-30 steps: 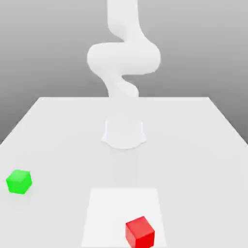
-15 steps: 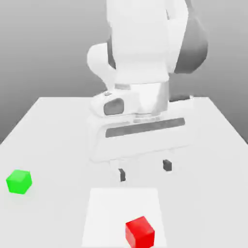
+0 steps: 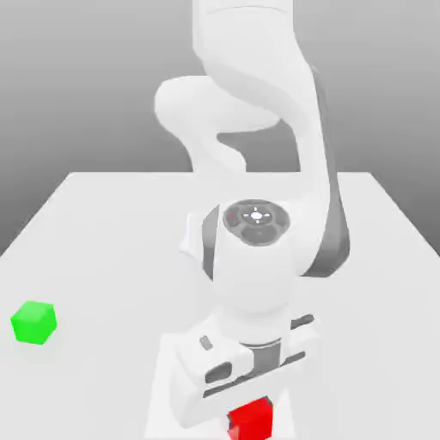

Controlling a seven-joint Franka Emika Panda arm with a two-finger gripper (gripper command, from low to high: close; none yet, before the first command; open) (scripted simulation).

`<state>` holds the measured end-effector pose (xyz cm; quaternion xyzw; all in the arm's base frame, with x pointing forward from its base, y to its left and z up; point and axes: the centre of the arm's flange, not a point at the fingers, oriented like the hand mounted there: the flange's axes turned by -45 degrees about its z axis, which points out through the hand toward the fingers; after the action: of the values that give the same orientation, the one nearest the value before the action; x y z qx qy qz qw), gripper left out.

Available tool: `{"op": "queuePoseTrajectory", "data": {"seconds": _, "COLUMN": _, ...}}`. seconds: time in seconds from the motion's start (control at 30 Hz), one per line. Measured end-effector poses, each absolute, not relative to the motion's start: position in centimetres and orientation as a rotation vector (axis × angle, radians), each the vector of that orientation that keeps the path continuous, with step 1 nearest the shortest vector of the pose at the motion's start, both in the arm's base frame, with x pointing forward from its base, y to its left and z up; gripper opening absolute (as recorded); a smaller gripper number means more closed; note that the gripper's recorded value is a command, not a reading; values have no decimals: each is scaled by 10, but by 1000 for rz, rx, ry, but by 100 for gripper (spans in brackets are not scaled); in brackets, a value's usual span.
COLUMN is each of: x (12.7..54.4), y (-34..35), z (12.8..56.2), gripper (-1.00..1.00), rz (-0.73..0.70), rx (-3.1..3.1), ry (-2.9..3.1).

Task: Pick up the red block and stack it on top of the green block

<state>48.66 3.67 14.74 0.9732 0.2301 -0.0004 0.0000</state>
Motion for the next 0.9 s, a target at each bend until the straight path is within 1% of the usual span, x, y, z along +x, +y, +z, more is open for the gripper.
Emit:
{"op": "queuePoseTrajectory", "data": {"seconds": 0.07, "x": 487, "y": 37, "z": 149, "gripper": -100, "rz": -1, "rx": 3057, "ry": 723}}
{"op": "queuePoseTrajectory", "data": {"seconds": 0.23, "x": 486, "y": 29, "z": 205, "gripper": -100, "rz": -1, "rx": 3058, "ry": 713}}
{"op": "queuePoseTrajectory", "data": {"seconds": 0.37, "x": 468, "y": -71, "z": 222, "gripper": -100, "rz": -5, "rx": 3069, "ry": 580}}
{"op": "queuePoseTrajectory", "data": {"seconds": 0.47, "x": 437, "y": -147, "z": 231, "gripper": -100, "rz": -9, "rx": 3083, "ry": 469}}
{"op": "queuePoseTrajectory", "data": {"seconds": 0.53, "x": 402, "y": -207, "z": 236, "gripper": -100, "rz": -12, "rx": 3100, "ry": 350}}
{"op": "queuePoseTrajectory", "data": {"seconds": 0.6, "x": 337, "y": -286, "z": 243, "gripper": -100, "rz": -11, "rx": 3122, "ry": 161}}
{"op": "queuePoseTrajectory", "data": {"seconds": 0.67, "x": 278, "y": -333, "z": 244, "gripper": -100, "rz": -4, "rx": 3138, "ry": 31}}
{"op": "queuePoseTrajectory", "data": {"seconds": 0.7, "x": 269, "y": -339, "z": 240, "gripper": -100, "rz": 0, "rx": 3140, "ry": 18}}
{"op": "queuePoseTrajectory", "data": {"seconds": 0.77, "x": 285, "y": -325, "z": 225, "gripper": -100, "rz": 3, "rx": 3139, "ry": 117}}
{"op": "queuePoseTrajectory", "data": {"seconds": 0.87, "x": 286, "y": -324, "z": 197, "gripper": -100, "rz": 3, "rx": 3140, "ry": 130}}
{"op": "queuePoseTrajectory", "data": {"seconds": 0.9, "x": 285, "y": -323, "z": 187, "gripper": 100, "rz": 1, "rx": 3140, "ry": 128}}
